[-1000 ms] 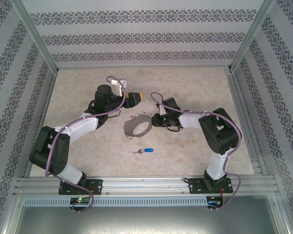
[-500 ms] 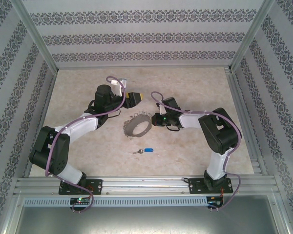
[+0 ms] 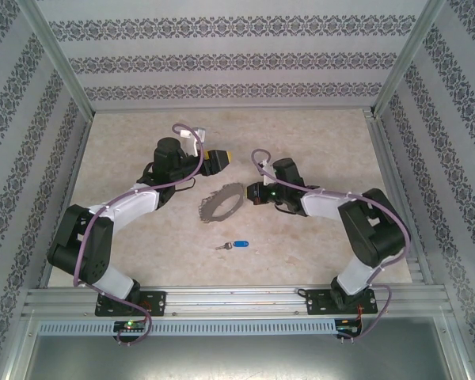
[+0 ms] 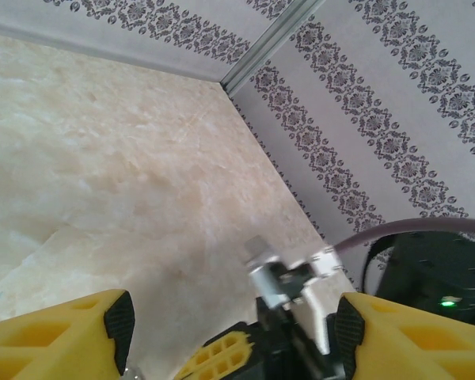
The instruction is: Put the keys on the keyring
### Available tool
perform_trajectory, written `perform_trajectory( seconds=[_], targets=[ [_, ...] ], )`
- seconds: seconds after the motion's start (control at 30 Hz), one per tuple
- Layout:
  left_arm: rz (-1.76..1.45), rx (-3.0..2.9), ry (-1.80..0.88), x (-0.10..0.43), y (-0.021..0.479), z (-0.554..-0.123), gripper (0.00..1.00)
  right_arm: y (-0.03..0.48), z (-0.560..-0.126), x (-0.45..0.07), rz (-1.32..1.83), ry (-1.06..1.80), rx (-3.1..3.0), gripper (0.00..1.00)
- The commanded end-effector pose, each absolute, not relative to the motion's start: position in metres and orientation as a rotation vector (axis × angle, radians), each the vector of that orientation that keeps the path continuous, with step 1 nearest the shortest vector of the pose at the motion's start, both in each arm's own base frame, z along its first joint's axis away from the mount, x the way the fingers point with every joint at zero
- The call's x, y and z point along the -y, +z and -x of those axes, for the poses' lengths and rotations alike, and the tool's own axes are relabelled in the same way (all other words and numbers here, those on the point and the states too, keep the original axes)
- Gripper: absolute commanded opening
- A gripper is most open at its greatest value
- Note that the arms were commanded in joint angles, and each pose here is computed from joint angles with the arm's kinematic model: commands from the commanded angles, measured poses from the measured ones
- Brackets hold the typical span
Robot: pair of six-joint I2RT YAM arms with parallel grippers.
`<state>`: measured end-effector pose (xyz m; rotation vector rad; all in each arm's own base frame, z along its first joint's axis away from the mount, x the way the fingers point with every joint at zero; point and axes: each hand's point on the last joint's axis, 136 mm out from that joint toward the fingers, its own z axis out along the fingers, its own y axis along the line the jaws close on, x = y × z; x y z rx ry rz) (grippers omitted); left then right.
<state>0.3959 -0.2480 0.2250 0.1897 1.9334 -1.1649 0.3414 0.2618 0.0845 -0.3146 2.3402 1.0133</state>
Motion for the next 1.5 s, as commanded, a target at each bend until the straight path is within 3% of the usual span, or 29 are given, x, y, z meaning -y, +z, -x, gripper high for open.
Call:
perform_trajectory(
  seconds=[0.0,0.43,0.67,1.07,1.47],
  targets=[
    [-0.259,-1.871,-1.161,0.253,0.248,-0.391,0.7,0.139,-0.351,-0.264,0.413,1.032,-2.115,0.0],
    [-0.389,-1.84,-1.169,0.261,0.271,-0.386,0.74,0.262,-0.364,-0.232,0.415,0.987,-1.701,0.0],
    [-0.461,-1.792,-1.263,0.274,0.286,-0.388,0.73,0.303,-0.358,-0.225,0.442,0.979,-1.579,0.0],
    [-0.565,-1.707,-1.416,0.291,0.315,-0.382,0.58,0.327,-0.344,-0.235,0.525,1.101,-1.532,0.0],
    [-0.589,-1.653,-1.542,0.299,0.319,-0.373,0.52,0.328,-0.35,-0.245,0.533,1.195,-1.536,0.0]
  ],
)
